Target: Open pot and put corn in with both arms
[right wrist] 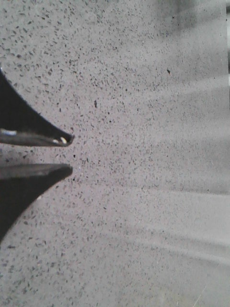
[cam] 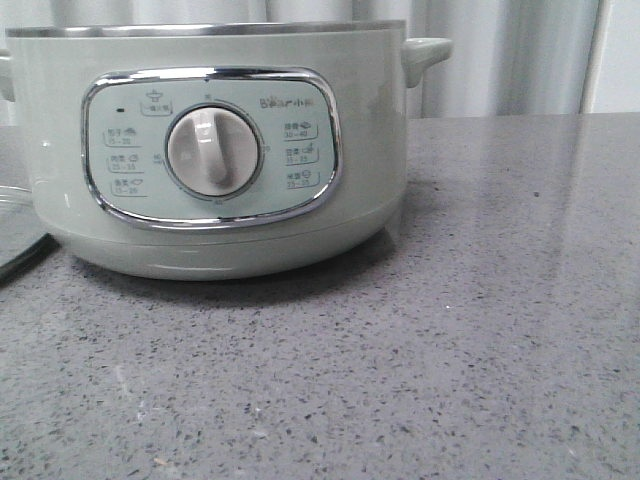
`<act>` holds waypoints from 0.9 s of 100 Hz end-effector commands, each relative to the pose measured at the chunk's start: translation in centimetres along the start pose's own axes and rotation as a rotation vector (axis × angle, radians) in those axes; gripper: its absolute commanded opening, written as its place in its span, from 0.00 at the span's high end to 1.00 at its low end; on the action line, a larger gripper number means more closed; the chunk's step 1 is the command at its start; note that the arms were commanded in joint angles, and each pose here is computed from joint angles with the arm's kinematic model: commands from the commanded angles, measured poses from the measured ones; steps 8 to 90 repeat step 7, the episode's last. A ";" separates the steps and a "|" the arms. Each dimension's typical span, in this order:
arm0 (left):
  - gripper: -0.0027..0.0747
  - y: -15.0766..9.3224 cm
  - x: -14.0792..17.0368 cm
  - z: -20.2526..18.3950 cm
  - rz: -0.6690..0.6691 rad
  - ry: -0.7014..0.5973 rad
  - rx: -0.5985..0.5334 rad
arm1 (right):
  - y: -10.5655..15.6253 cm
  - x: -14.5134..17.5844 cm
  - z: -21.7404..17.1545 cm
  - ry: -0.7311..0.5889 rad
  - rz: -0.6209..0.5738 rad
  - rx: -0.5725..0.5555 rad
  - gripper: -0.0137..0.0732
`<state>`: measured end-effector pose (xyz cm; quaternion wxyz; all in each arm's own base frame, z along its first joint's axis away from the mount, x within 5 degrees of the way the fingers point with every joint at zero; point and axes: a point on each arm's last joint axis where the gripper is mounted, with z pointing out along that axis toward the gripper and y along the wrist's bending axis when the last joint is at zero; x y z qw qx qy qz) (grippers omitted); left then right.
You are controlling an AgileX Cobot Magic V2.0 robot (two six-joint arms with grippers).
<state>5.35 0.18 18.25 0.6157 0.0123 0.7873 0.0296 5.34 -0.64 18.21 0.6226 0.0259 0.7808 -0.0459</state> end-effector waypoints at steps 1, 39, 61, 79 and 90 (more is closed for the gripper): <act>0.99 0.0 -0.3 -0.2 -0.008 -0.068 0.002 | 0.0 0.4 0.1 -0.017 -0.018 0.007 0.83; 0.99 0.0 -0.3 -0.2 -0.008 -0.068 0.002 | 0.0 0.4 0.1 -0.017 -0.018 0.007 0.83; 0.99 0.0 -0.3 -0.2 -0.008 -0.068 0.002 | 0.0 0.4 0.1 -0.017 -0.018 0.007 0.83; 0.99 0.0 -0.3 -0.2 -0.008 -0.068 0.002 | 0.0 0.4 0.1 -0.017 -0.018 0.007 0.83; 0.99 0.0 -0.3 -0.2 -0.008 -0.068 0.002 | 0.0 0.4 0.1 -0.017 -0.018 0.007 0.83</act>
